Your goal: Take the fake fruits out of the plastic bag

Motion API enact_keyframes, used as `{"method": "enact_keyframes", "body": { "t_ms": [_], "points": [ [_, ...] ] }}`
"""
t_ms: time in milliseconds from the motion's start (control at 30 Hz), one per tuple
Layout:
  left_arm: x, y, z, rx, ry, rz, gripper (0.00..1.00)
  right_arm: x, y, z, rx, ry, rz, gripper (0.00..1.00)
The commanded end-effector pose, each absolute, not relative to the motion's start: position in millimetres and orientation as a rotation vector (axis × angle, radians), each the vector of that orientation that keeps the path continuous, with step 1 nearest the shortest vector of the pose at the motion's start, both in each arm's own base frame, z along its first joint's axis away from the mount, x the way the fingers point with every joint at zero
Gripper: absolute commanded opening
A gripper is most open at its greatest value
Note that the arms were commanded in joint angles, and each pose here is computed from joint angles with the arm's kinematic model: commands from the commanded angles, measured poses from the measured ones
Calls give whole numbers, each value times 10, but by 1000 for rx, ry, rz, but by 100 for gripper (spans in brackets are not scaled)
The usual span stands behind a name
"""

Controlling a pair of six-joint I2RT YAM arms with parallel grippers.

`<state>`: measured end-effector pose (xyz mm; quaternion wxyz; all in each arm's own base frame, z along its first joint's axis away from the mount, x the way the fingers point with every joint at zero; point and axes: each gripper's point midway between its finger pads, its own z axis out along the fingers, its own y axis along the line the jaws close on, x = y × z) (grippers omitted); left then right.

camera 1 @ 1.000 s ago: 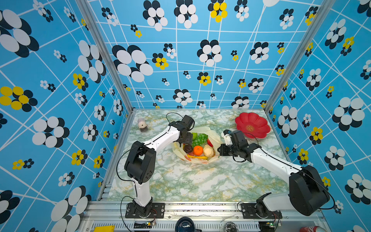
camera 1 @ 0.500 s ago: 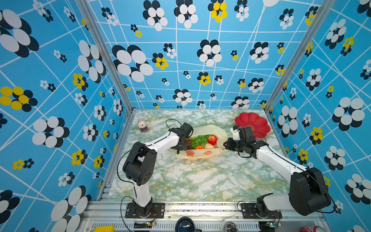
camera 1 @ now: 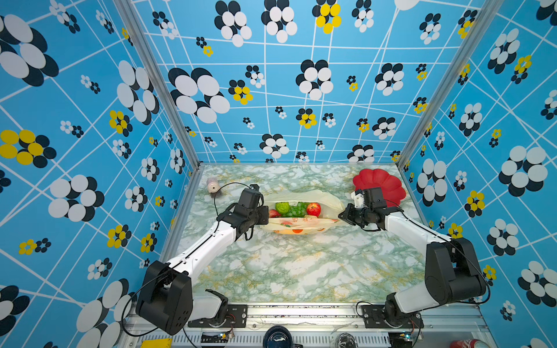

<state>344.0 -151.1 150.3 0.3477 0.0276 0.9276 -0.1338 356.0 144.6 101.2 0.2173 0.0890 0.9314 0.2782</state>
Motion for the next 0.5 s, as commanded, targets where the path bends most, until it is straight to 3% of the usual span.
{"method": "enact_keyframes", "body": {
  "t_ms": [0, 100, 167, 333, 467],
  "points": [
    [3421, -1613, 1539, 116, 2376, -351, 0, 3460, 1466, 1209, 66, 2562, 589, 32],
    [3409, -1681, 1554, 158, 2373, -323, 0, 3313, 1563, 1347, -86, 2543, 462, 59],
    [3400, -1724, 1566, 188, 2366, -301, 0, 3253, 1590, 1453, -149, 2528, 375, 67],
    [3384, -1780, 1560, 217, 2358, -284, 0, 3291, 1613, 1688, -216, 2490, 195, 71],
    [3364, -1795, 1532, 226, 2359, -278, 0, 3491, 1781, 1787, -248, 2469, 189, 70]
  ]
}}
